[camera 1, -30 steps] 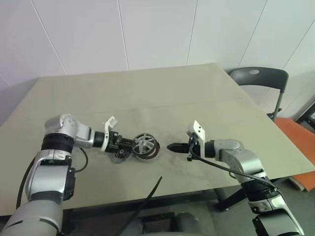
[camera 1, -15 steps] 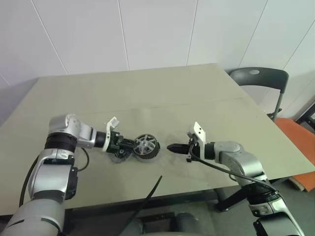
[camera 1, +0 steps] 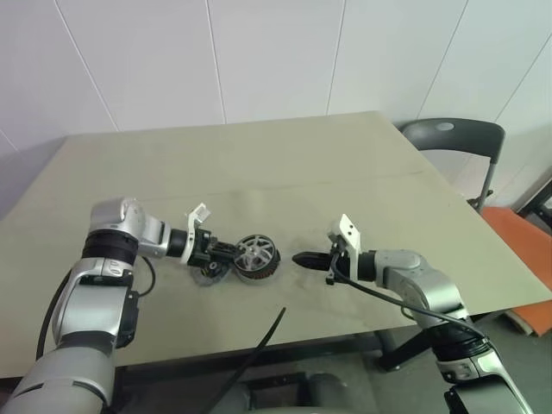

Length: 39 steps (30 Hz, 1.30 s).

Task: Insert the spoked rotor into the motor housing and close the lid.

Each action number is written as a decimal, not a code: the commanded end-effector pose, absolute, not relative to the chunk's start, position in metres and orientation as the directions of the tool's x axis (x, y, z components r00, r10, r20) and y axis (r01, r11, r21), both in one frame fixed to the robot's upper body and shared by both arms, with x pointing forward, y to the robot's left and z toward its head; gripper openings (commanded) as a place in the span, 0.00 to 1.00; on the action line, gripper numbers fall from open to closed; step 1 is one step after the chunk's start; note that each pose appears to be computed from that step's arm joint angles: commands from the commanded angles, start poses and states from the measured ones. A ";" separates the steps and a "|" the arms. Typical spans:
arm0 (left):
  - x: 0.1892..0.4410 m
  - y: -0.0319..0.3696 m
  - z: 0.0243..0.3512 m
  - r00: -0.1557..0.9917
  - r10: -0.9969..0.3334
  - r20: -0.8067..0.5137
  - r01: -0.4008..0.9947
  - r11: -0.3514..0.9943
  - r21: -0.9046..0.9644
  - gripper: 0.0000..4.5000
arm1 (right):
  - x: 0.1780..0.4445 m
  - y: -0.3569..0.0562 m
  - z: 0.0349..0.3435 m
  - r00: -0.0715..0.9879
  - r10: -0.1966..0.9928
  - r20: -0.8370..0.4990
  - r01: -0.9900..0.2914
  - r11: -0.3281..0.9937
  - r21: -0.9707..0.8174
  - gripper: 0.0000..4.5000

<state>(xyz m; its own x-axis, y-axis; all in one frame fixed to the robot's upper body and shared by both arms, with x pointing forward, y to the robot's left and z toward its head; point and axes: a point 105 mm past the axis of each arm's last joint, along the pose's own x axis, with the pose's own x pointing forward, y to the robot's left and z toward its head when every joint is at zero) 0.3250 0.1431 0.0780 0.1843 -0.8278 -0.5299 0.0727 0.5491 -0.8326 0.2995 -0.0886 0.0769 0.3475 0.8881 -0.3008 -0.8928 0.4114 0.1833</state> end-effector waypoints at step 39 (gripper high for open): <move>0.334 0.155 0.107 0.179 -0.802 -0.569 0.318 0.595 -0.738 0.70 | 0.305 -0.085 0.091 0.367 0.897 -0.248 -0.901 0.409 0.147 0.00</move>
